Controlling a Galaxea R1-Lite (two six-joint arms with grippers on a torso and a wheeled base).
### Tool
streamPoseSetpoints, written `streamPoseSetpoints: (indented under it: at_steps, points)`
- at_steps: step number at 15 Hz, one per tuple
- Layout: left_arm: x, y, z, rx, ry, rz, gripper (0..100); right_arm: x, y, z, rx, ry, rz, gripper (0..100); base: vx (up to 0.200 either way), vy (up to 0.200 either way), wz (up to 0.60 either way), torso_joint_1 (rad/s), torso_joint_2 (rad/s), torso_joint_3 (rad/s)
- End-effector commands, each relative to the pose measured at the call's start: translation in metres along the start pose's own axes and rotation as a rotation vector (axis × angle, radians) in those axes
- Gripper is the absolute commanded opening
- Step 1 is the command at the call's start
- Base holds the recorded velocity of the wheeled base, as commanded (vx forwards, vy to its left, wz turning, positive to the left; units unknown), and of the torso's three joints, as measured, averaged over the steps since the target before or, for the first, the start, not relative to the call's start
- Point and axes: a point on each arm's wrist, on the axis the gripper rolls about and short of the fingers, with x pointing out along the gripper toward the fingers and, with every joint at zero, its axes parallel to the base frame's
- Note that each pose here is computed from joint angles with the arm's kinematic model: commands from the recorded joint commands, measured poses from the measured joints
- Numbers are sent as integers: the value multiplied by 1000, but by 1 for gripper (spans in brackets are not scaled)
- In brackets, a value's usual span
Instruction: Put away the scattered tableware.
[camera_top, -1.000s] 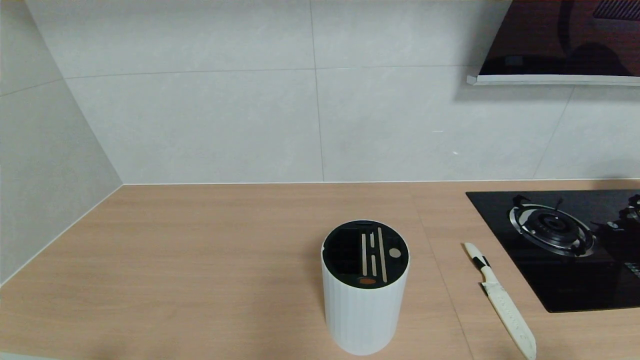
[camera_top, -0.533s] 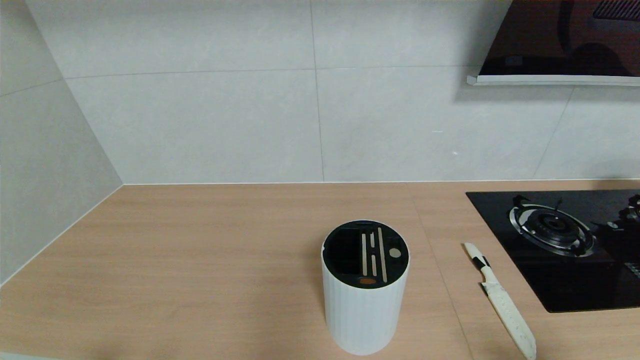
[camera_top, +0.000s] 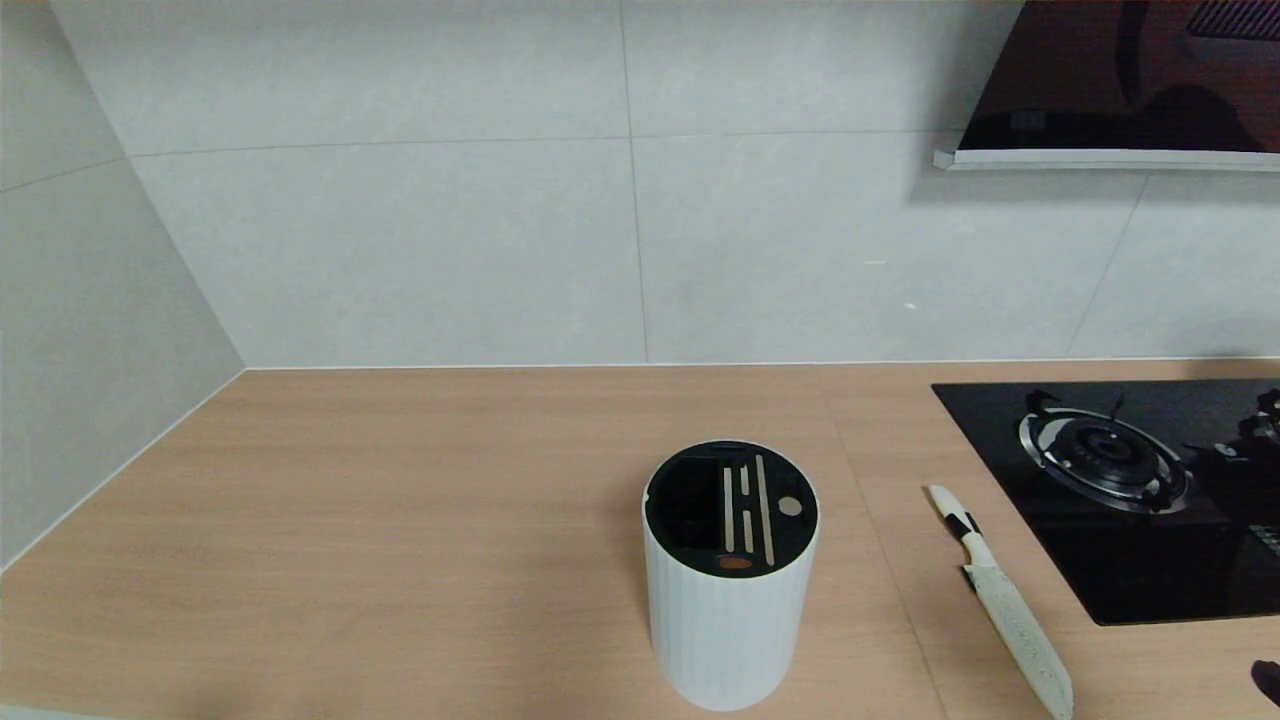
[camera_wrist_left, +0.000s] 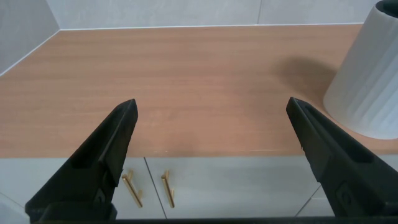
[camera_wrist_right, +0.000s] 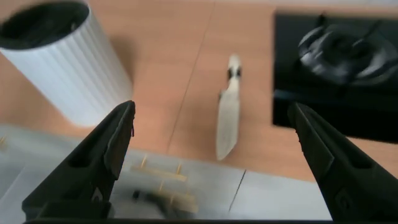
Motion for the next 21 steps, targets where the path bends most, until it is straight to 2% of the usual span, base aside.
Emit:
streamPoseSetpoints:
  at_steps: [1, 3, 9, 13, 18, 21]
  points:
    - [0, 0, 0, 0, 0, 0, 100, 49, 1, 21, 5, 193, 73, 100, 0, 0, 0, 0, 0, 0]
    - [0, 0, 0, 0, 0, 0, 100, 79, 1, 26, 1, 241, 80, 100, 0, 0, 0, 0, 0, 0]
    - [0, 0, 0, 0, 0, 0, 100, 148, -3, 24, -9, 253, 39, 100, 0, 0, 0, 0, 0, 0]
    - [0, 0, 0, -1, 0, 0, 100, 181, -5, -3, -1, 401, 36, 100, 0, 0, 0, 0, 0, 0]
    - [0, 0, 0, -1, 0, 0, 100, 208, -8, -27, 2, 439, 28, 100, 0, 0, 0, 0, 0, 0]
    - [0, 0, 0, -1, 0, 0, 100, 224, -10, -42, -9, 476, -28, 100, 0, 0, 0, 0, 0, 0]
